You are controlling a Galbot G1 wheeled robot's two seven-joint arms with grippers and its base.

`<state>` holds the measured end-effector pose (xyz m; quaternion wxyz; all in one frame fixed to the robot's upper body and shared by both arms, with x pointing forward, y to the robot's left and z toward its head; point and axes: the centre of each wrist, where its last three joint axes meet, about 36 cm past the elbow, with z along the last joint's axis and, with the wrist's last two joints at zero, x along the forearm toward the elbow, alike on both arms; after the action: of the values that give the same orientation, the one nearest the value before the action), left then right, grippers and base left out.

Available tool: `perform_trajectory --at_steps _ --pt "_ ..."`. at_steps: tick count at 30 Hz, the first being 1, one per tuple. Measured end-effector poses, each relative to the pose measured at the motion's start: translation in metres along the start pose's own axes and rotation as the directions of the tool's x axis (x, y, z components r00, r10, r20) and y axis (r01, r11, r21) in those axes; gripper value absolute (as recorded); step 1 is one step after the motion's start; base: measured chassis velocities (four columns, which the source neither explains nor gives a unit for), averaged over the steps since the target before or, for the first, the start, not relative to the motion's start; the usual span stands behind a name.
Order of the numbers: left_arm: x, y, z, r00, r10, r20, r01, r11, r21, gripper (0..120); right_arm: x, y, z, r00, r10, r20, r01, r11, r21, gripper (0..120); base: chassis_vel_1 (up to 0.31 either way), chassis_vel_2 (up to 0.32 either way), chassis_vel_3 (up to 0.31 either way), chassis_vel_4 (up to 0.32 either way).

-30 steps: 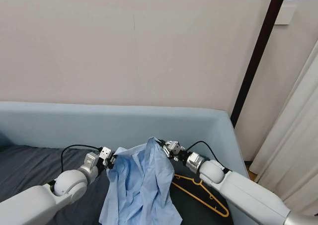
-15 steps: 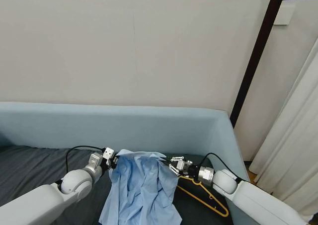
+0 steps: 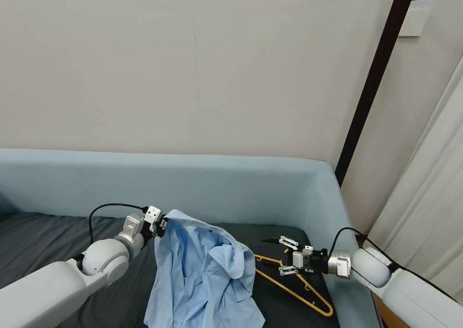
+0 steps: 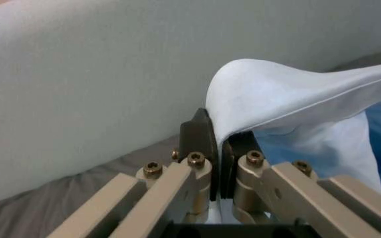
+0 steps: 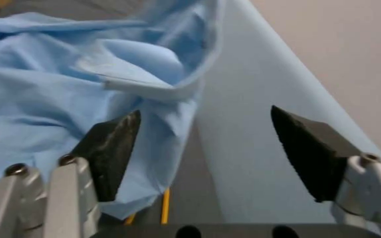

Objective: Pick up the clothes from the sofa and hang them on the clothes hanger.

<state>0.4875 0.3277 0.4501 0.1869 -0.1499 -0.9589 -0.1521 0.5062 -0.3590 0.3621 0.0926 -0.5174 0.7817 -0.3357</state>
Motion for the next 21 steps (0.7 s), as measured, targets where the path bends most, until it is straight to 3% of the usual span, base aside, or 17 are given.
perform_trajectory --at_steps 2,3,6,10,13,14,17,21 --pt "0.004 -0.003 0.003 1.0 0.004 0.005 -0.004 1.0 -0.001 0 0.002 0.022 -0.01 0.992 0.109 -0.069 -0.117 0.985 -0.127 87 0.0 0.0 0.0 0.0" --pt "0.004 -0.003 0.003 1.0 0.004 0.005 -0.004 1.0 -0.001 0 0.002 0.022 -0.01 0.992 0.109 -0.069 -0.117 0.985 -0.127 87 0.0 0.0 0.0 0.0" --pt "0.01 -0.011 0.01 1.0 0.017 0.02 -0.017 1.0 0.004 0 -0.006 0.046 -0.03 0.953 0.224 -0.205 -0.279 0.912 -0.3 98 0.0 0.0 0.0 0.0" --pt "0.016 -0.017 0.015 0.999 0.029 0.036 -0.029 1.0 0.004 0 -0.018 0.051 -0.042 0.918 0.247 -0.311 -0.361 0.843 -0.398 100 0.0 0.0 0.0 0.0" --pt "0.021 -0.022 0.022 0.998 0.034 0.044 -0.034 0.999 -0.001 0 -0.03 0.047 -0.045 0.878 0.204 -0.433 -0.41 0.788 -0.46 100 0.0 0.0 0.0 0.0" --pt "0.021 -0.022 0.022 0.998 0.034 0.044 -0.034 0.999 -0.001 0 -0.03 0.047 -0.045 0.878 0.204 -0.433 -0.41 0.788 -0.46 100 0.0 0.0 0.0 0.0" --pt "0.023 -0.025 0.029 0.999 0.031 0.043 -0.031 1.0 0.001 0 -0.032 0.03 -0.038 0.846 0.042 -0.532 -0.375 0.755 -0.537 100 0.0 0.0 0.0 0.0" --pt "0.02 -0.028 0.034 0.999 0.029 0.039 -0.03 1.0 0.004 0 -0.033 0.019 -0.024 0.799 -0.033 -0.601 -0.394 0.726 -0.563 100 0.0 0.0 0.0 0.0"
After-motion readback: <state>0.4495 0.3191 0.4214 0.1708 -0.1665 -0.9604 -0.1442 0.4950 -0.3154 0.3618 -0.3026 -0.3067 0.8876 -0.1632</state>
